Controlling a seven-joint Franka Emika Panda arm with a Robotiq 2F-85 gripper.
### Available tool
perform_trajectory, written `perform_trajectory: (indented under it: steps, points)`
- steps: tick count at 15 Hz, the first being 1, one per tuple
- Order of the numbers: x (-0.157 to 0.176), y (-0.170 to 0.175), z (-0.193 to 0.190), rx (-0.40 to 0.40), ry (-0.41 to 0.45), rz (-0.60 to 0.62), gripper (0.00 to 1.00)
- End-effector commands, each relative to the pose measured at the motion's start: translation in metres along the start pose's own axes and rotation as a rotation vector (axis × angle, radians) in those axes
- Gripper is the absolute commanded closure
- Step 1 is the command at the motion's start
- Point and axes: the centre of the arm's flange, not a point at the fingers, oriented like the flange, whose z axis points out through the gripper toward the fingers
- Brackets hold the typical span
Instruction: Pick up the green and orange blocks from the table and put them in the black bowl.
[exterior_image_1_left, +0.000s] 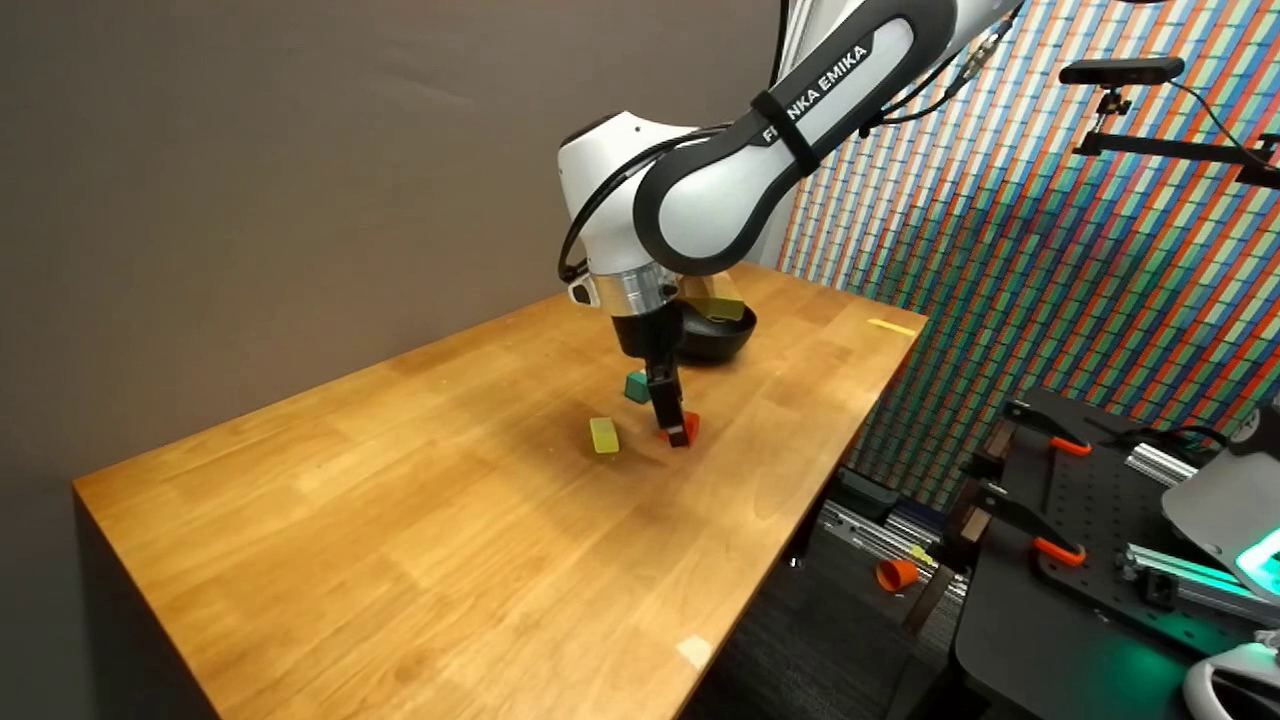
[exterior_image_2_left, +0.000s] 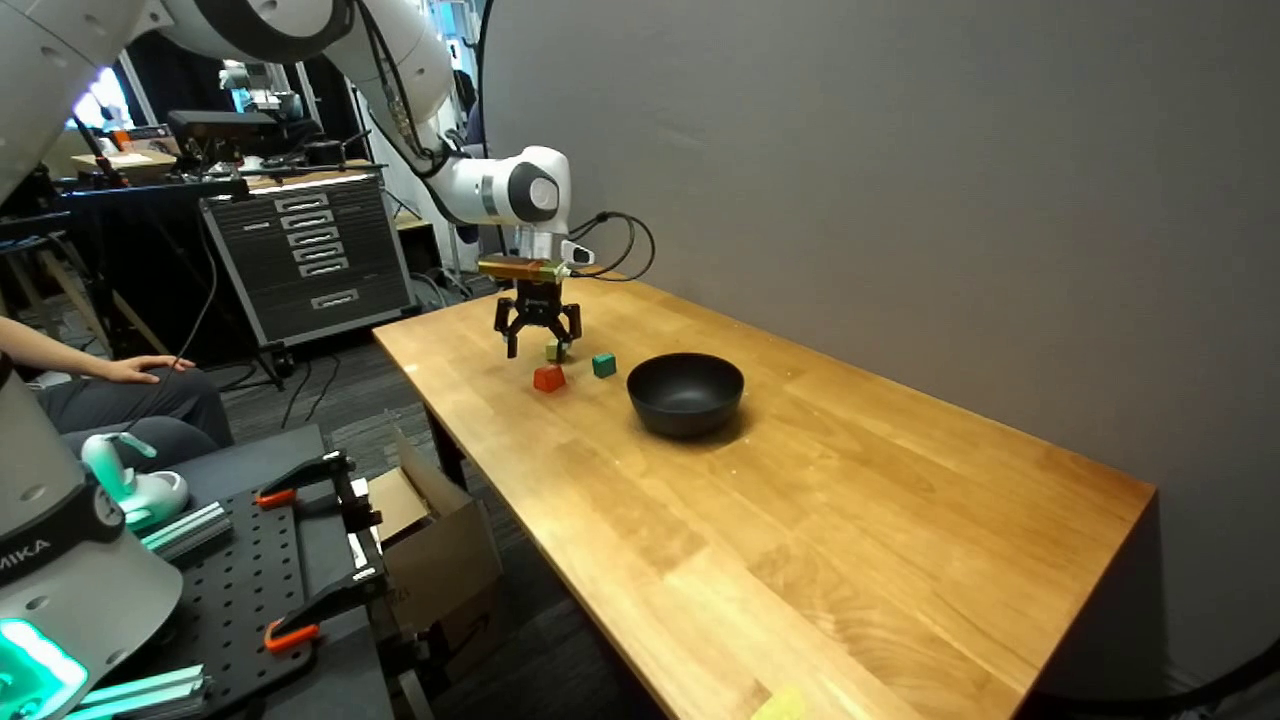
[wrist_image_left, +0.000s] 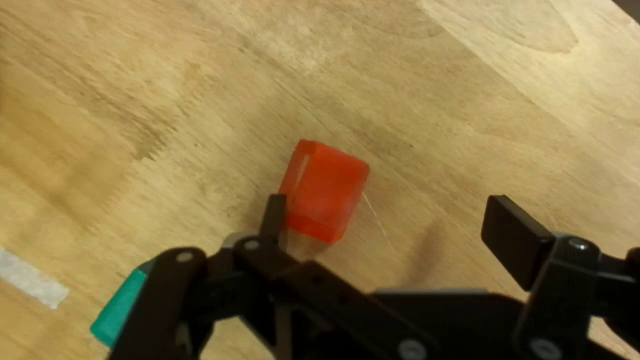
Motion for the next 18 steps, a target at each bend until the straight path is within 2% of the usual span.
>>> perform_trajectory:
  steps: [1, 4, 5, 6, 8, 14, 15, 18]
  points:
    - [-0.007, 0.013, 0.003, -0.053, -0.021, 0.048, 0.0]
    - [-0.01, 0.024, 0.009, -0.078, -0.034, 0.057, 0.0]
    - [-0.01, 0.027, 0.011, -0.097, -0.042, 0.055, 0.05]
    - [-0.011, 0.03, 0.014, -0.101, -0.045, 0.045, 0.26]
    - [-0.012, 0.033, 0.016, -0.106, -0.053, 0.036, 0.3]
    - [-0.006, 0.024, 0.026, -0.083, -0.062, 0.016, 0.78]
    - [-0.007, 0.024, 0.024, -0.081, -0.063, 0.015, 0.83]
    - [-0.012, 0.029, 0.011, -0.109, -0.05, 0.038, 0.81]
